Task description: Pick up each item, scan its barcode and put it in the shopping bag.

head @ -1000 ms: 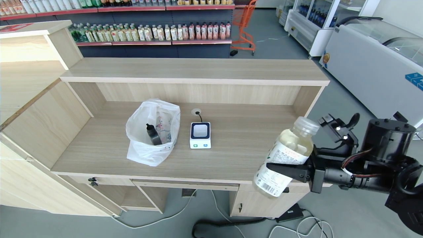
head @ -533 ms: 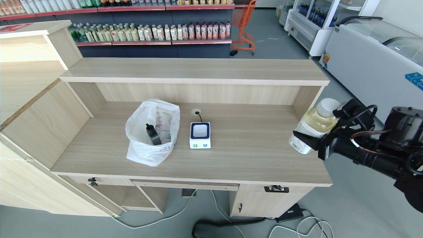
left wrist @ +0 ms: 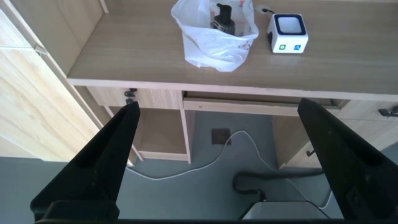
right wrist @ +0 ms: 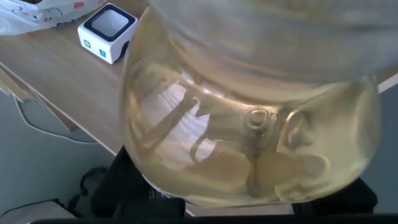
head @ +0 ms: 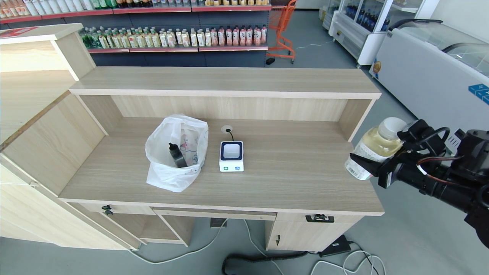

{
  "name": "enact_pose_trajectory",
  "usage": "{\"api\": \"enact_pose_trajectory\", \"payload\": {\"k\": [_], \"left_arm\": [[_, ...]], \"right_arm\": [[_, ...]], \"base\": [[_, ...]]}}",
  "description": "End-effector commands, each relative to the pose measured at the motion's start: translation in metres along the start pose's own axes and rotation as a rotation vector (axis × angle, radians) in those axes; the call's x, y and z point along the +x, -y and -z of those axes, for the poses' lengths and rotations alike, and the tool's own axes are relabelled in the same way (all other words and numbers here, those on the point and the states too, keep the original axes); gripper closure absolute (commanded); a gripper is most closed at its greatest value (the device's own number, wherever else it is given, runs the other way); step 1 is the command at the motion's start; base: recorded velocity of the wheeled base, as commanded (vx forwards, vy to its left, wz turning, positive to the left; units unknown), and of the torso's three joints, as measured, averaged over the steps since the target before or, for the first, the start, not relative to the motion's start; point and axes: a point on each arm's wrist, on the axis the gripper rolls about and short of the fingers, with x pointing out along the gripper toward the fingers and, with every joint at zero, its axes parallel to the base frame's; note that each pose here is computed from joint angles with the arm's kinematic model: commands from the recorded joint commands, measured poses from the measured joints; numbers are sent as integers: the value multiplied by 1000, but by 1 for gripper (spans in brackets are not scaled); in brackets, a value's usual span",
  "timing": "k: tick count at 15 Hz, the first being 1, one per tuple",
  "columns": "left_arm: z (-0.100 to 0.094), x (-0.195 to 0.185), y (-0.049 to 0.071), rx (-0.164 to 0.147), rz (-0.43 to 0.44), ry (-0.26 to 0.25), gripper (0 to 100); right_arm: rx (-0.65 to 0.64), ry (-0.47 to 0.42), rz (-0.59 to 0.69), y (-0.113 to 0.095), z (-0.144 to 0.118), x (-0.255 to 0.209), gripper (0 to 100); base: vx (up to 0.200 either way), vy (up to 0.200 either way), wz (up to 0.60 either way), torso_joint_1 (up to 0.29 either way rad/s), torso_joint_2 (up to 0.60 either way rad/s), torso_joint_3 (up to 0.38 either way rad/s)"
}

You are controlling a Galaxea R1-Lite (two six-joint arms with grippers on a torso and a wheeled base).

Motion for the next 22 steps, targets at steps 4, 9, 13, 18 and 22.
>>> {"api": "enact_pose_trajectory", "payload": {"k": [4,9,13,18,22], "left_arm": [[0,0,0,3,-1,-2,0],[0,0,0,3,-1,-2,0],[0,0,0,3,-1,-2,0],[0,0,0,-3,-1,-2,0],[0,0,0,-7,-1,-2,0]], "right_arm": [[9,0,-3,-2,2,-1,100],[47,14,-25,-2,1,-1,100],[102,7,-26,-2,3,0,100],[105,-13,-36,-3,10,9,100],[181,-3,-136,-18,11,14,100]], "base": [[100,100,0,1,0,-1],[200,40,0,-4,0,5],[200,0,0,18,7,1],[40,40,0,-1,1,1],[0,200,0,1,7,0]]}}
